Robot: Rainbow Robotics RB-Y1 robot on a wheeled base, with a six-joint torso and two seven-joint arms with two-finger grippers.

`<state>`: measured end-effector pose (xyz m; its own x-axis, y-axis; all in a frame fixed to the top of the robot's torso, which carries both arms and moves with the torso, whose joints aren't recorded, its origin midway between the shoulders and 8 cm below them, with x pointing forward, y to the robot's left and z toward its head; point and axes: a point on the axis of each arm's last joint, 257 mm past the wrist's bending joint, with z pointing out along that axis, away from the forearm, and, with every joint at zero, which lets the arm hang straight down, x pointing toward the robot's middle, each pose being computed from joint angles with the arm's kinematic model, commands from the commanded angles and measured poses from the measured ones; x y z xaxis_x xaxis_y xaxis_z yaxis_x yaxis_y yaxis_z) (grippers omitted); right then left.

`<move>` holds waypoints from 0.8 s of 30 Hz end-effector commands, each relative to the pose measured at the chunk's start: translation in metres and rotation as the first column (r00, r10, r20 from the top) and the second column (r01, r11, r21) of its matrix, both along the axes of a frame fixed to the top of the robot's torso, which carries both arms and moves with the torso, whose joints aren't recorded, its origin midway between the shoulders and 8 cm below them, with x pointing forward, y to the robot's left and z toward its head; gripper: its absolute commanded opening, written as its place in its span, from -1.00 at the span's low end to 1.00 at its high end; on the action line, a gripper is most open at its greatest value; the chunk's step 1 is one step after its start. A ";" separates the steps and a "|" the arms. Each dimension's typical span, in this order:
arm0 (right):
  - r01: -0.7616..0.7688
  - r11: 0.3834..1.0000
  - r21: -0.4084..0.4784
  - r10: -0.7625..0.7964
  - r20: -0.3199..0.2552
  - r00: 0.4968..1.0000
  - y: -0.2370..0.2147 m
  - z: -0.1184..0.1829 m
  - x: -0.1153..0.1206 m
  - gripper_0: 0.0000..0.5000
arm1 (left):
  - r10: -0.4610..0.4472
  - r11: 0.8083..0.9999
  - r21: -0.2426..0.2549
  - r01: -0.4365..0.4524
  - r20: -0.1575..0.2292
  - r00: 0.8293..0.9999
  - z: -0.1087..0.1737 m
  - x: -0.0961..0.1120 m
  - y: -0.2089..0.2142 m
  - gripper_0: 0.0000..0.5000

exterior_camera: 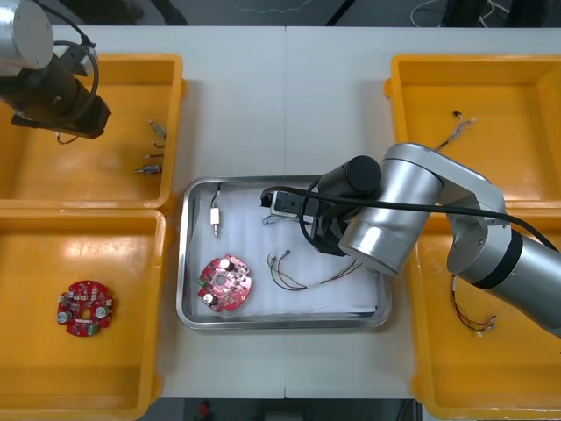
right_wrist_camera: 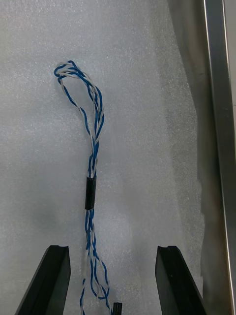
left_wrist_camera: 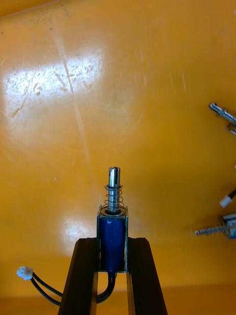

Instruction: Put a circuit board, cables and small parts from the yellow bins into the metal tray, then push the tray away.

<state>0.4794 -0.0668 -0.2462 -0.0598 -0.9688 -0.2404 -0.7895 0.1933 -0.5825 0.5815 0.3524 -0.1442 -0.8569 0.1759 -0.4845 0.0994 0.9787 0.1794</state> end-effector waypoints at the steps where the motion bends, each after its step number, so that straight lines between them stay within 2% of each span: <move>1: -0.004 1.000 -0.019 0.004 0.018 1.000 -0.007 0.007 0.000 1.00 | -0.018 0.999 0.042 0.016 0.044 0.999 0.034 -0.009 -0.013 -1.00; 7: 0.044 0.999 -0.023 -0.044 0.015 0.999 -0.018 0.025 -0.002 1.00 | -0.019 0.998 0.057 0.017 0.029 0.999 0.037 -0.040 -0.025 -1.00; 11: 0.080 0.996 -0.040 -0.079 0.010 0.997 -0.028 0.040 -0.009 1.00 | 0.003 1.000 0.027 -0.004 0.033 0.999 0.040 -0.060 -0.043 -1.00; 14: 0.107 0.993 -0.058 -0.107 0.007 0.994 -0.038 0.052 -0.017 1.00 | 0.002 1.000 -0.008 -0.001 0.077 0.997 0.045 -0.063 -0.062 -1.00; 18: 0.151 0.986 -0.076 -0.152 -0.004 0.988 -0.051 0.066 -0.028 1.00 | 0.003 0.999 -0.047 0.002 0.116 0.993 0.049 -0.067 -0.089 -1.00; 22: 0.225 0.970 -0.089 -0.231 -0.057 0.971 -0.074 0.079 -0.040 1.00 | -0.006 0.996 -0.084 0.019 0.155 0.988 0.053 -0.073 -0.126 -1.00; 24: 0.234 0.971 -0.045 -0.236 -0.062 0.970 -0.073 0.089 -0.038 1.00 | -0.010 0.994 -0.105 0.027 0.163 0.987 0.053 -0.077 -0.140 -1.00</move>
<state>0.4386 -0.1436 -0.1819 -0.2745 -0.9573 -0.0908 -0.7885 0.2781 -0.5486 0.5134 0.2445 -0.0923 -0.7783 0.1486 -0.6101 0.0883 0.9878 0.1279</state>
